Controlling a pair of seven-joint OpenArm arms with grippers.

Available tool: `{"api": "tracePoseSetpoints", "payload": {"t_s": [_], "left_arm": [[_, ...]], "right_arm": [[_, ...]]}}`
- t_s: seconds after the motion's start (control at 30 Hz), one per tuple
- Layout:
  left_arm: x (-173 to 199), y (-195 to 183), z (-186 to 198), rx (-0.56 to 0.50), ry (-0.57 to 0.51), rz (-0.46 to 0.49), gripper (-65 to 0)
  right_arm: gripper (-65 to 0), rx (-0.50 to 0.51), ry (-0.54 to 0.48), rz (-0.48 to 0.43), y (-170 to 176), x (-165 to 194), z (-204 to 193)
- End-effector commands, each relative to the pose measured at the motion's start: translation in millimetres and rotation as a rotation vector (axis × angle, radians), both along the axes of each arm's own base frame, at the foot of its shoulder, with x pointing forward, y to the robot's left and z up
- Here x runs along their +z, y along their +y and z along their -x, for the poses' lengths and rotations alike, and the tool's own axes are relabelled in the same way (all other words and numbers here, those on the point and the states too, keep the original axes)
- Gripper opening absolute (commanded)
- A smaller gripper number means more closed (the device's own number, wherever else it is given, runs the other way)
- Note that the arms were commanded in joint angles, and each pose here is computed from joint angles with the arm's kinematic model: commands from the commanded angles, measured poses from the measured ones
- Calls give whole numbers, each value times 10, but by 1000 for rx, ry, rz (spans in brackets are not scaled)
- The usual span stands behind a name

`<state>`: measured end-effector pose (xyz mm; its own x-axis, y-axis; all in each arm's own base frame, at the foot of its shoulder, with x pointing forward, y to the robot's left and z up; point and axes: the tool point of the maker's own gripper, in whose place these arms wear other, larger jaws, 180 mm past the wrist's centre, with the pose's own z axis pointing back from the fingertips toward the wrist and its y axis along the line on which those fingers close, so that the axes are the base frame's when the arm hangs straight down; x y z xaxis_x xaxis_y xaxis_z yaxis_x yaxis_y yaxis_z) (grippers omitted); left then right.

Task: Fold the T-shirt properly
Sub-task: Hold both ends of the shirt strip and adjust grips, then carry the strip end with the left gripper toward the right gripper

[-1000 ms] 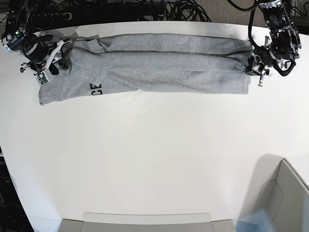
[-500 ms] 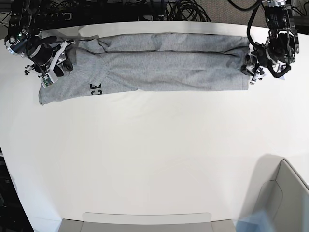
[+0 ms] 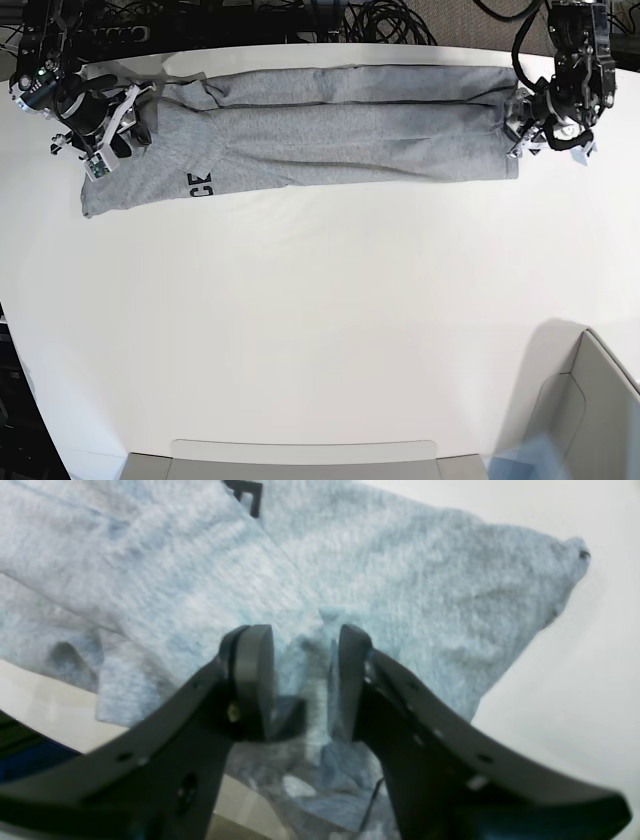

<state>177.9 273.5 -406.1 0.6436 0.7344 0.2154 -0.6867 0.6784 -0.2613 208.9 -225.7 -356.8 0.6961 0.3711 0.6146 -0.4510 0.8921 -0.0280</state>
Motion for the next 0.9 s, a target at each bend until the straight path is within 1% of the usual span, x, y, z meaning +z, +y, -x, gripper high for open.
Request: {"api": "tracePoseSetpoints", "payload": {"t_s": [0.0,0.1,0.17,0.47,0.6,0.73,0.87], "left_arm": [[150,50,-95,-9,-42,-14,-391],[209,105,-131,-14,-65,-25,-391],[202,64,-133,-45,-67,-19,-391],[65,-75,211,-149,1,-3,-391],[-136,-182,337,-201,72,4,-391],[-231,-363,283,-256,63,6,-391],[-388,-473,348,-274,103,31,-391]], "right_arm": [[-437,12,-41,1,-13,110,-71],[-437,14,-41,1,-6,111,-72],[-437,10,-40,2,-23,110,-68],[-437,17,-39,16,-56,122,-70],[-437,18,-39,15,-49,120,-77],[-437,21,-38,13,-40,116,-75],[-437,17,-43,14,-52,126,-82]]}}
